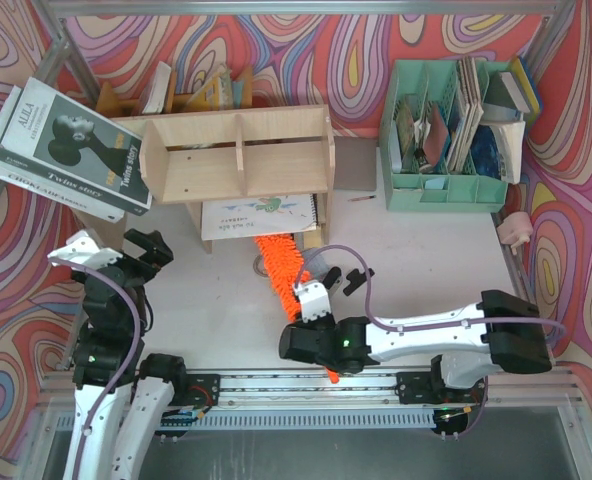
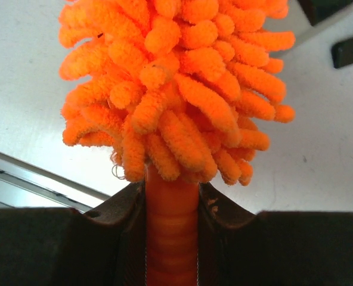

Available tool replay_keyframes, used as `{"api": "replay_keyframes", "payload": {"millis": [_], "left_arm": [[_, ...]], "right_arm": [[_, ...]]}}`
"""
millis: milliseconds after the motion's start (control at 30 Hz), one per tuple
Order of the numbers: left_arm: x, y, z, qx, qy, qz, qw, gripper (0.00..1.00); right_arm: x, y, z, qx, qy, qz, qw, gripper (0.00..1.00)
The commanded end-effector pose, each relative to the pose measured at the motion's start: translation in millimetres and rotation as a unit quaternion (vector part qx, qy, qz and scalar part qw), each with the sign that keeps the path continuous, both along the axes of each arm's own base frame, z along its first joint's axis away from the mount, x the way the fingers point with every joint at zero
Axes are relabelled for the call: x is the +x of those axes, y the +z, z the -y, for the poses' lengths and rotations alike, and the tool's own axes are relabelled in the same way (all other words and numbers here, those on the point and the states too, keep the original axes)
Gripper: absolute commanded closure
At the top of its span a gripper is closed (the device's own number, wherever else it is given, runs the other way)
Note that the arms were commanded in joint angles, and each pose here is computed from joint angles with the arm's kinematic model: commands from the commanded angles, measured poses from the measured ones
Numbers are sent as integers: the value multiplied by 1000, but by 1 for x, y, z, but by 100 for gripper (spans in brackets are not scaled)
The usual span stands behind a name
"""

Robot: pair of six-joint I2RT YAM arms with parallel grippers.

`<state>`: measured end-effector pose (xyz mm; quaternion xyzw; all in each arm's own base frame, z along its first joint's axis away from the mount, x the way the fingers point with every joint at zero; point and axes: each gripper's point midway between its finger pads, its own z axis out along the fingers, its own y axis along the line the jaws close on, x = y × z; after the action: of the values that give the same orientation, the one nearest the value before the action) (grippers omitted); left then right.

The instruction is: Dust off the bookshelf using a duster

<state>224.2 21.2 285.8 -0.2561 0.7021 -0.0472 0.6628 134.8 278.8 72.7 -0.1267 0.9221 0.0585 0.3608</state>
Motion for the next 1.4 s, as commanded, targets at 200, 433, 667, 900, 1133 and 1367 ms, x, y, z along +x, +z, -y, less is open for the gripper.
{"api": "replay_keyframes", "payload": {"millis": [200, 433, 667, 900, 1133, 1367], "left_arm": [[0, 5, 0, -5, 0, 8, 1000, 2], [0, 5, 0, -5, -1, 9, 1000, 2], [0, 5, 1, -6, -3, 9, 1000, 2], [0, 4, 0, -5, -1, 7, 1000, 1], [1, 4, 1, -5, -2, 6, 1000, 2], [0, 5, 1, -6, -1, 8, 1000, 2]], "right_arm": [[7, 26, -79, 59, 86, 50, 993, 100], [15, 25, -20, 34, -40, 60, 997, 100], [13, 22, 31, 41, -140, 59, 988, 100], [13, 29, -32, 68, -20, 58, 996, 100], [6, 33, -81, 83, 91, 55, 991, 100], [14, 22, -25, 45, -38, 55, 997, 100]]}}
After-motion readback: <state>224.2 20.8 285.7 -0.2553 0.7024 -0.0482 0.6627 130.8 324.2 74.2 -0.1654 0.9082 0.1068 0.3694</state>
